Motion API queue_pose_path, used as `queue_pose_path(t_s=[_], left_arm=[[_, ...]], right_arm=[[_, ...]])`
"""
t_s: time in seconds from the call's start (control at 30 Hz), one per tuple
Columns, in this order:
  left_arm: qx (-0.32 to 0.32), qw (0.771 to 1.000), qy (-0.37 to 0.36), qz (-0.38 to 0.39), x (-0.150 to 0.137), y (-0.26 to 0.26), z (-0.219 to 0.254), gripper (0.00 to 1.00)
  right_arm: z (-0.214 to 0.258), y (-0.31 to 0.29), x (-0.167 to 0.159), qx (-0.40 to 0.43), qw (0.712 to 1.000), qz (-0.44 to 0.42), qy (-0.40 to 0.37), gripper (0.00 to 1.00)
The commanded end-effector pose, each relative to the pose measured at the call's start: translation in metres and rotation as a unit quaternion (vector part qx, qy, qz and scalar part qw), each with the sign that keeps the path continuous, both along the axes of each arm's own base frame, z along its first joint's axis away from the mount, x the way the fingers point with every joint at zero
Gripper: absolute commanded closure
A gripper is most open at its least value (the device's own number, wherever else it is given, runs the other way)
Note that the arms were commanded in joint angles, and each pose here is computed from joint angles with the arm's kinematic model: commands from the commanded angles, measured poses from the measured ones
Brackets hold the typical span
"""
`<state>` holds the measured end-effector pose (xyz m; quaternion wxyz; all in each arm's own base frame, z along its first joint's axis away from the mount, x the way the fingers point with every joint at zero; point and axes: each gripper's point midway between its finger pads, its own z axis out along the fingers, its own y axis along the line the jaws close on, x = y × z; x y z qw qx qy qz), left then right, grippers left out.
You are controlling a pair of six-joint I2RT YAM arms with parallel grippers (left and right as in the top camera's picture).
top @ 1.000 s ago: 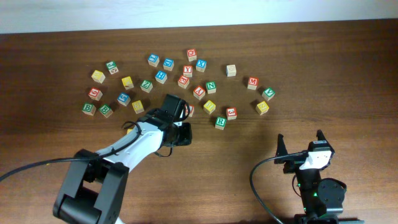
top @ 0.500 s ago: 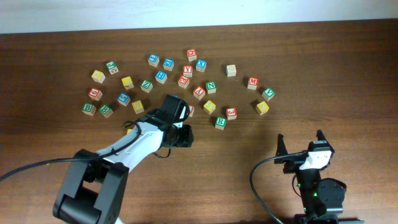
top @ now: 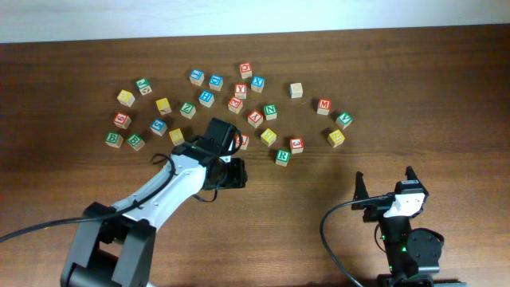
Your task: Spell out ICRA
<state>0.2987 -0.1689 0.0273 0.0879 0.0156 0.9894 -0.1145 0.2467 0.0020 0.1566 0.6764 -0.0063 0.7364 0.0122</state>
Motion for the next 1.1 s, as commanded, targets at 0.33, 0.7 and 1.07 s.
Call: queue_pose_path(t_s=[0.33,0.7,1.07], left_arm=[[-0.039,0.955,0.054,0.289,0.002,0.005,0.006,0.27],[-0.105,0.834,0.128,0.526,0.001,-0.004,0.008,0.13],[-0.140,0.797,0.105,0.578,0.021,-0.006,0.013,0.30]], right_arm=[[-0.003,-0.003,0.000,0.005,1.000,-0.008,0.002,0.02],[-0.003,-0.003,0.000,0.005,1.000,-0.008,0.002,0.02],[-0.003,-0.003,0.000,0.005,1.000,-0.008,0.002,0.02]])
